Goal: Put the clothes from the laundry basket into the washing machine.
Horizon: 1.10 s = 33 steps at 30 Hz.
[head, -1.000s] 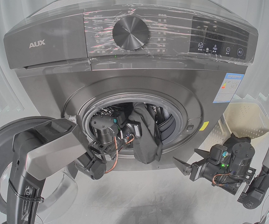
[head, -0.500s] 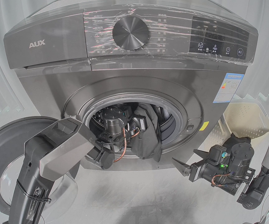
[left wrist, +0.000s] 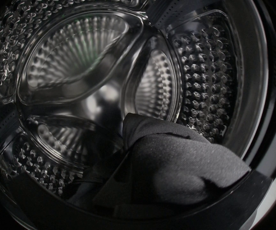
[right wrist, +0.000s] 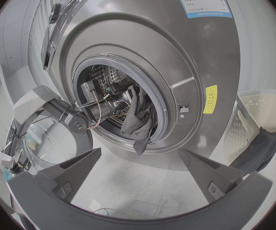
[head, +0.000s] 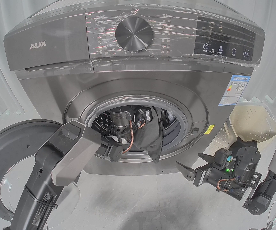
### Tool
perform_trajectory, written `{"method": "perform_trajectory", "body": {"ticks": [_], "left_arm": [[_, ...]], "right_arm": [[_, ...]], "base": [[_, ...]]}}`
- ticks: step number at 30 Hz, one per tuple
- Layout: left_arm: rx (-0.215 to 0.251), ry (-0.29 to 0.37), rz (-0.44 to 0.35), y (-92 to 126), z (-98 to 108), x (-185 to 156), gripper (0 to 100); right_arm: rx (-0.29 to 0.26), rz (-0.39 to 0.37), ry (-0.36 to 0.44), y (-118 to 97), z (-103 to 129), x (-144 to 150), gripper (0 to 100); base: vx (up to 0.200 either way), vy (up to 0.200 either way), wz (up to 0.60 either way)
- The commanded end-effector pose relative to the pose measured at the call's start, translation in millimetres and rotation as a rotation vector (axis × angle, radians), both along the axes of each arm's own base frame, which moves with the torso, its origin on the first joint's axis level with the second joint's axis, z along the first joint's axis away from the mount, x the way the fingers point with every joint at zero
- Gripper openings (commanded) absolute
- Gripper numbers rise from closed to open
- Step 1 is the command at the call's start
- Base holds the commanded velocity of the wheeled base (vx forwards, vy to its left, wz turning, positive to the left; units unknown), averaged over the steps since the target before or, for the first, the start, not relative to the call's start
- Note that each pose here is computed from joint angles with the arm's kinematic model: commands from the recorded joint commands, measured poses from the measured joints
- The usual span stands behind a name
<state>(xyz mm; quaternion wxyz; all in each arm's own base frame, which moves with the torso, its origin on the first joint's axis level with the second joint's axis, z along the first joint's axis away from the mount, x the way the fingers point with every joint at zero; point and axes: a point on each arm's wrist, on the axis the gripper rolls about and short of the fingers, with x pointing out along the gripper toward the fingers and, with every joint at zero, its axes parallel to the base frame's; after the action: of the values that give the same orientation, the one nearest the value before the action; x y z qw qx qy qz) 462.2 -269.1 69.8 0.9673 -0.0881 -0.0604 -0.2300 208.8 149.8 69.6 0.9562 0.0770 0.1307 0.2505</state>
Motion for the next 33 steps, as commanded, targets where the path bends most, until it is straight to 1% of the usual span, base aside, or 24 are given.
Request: {"method": "perform_trajectory", "body": {"ticks": [1, 6, 7, 8, 17, 18, 20, 22, 25, 26, 28, 30, 33], "left_arm": [[-0.011, -0.019, 0.052, 5.2, -7.0, 16.9, 0], [-0.038, -0.048, 0.109, 8.4, 1.9, 28.9, 0], [-0.037, -0.045, 0.114, 8.3, 1.2, 29.5, 0], [-0.023, -0.02, 0.135, 11.1, -7.2, 32.2, 0], [-0.022, -0.016, 0.137, 9.6, -9.1, 31.6, 0], [-0.023, -0.019, 0.137, 9.6, -7.4, 31.5, 100], [-0.027, -0.025, 0.137, 9.8, -3.8, 31.1, 100], [-0.023, -0.016, 0.137, 10.5, -3.9, 29.8, 100], [0.008, 0.027, 0.134, 15.0, 4.6, 19.5, 100], [0.045, 0.08, 0.115, 17.2, 6.4, 8.0, 100], [0.076, 0.125, 0.097, 19.6, 8.0, -3.7, 100], [0.088, 0.142, 0.08, 17.5, 5.6, -10.2, 100], [0.09, 0.141, 0.077, 16.3, 6.1, -12.8, 100]], "right_arm": [[0.001, 0.0, -0.002, 0.2, 0.3, 0.2, 100], [0.002, 0.002, 0.0, 0.6, -0.1, 0.1, 100], [0.002, 0.002, 0.0, 0.6, -0.1, 0.1, 100], [0.002, 0.0, 0.0, 0.3, -0.1, 0.3, 100], [0.001, 0.0, 0.002, -0.2, -0.3, 0.2, 100], [0.001, 0.0, 0.002, -0.2, -0.3, 0.2, 100], [0.001, -0.002, 0.002, -0.5, -0.3, 0.5, 100], [0.001, -0.002, 0.002, -0.5, -0.3, 0.5, 100], [0.001, -0.002, 0.002, -0.5, -0.3, 0.5, 100], [0.001, -0.002, 0.002, -0.5, -0.3, 0.5, 100], [0.002, -0.005, 0.0, -1.0, -0.1, 1.2, 100], [0.002, -0.008, 0.0, -1.6, -0.1, 1.6, 100], [0.002, -0.008, 0.002, -1.8, -0.3, 1.4, 100]], "base": [[0.0, 0.0, 0.0], [0.0, 0.0, 0.0], [0.0, 0.0, 0.0], [0.0, 0.0, 0.0], [0.0, 0.0, 0.0], [0.0, 0.0, 0.0], [0.0, 0.0, 0.0], [0.0, 0.0, 0.0], [0.0, 0.0, 0.0], [0.0, 0.0, 0.0], [0.0, 0.0, 0.0], [0.0, 0.0, 0.0], [0.0, 0.0, 0.0]]}}
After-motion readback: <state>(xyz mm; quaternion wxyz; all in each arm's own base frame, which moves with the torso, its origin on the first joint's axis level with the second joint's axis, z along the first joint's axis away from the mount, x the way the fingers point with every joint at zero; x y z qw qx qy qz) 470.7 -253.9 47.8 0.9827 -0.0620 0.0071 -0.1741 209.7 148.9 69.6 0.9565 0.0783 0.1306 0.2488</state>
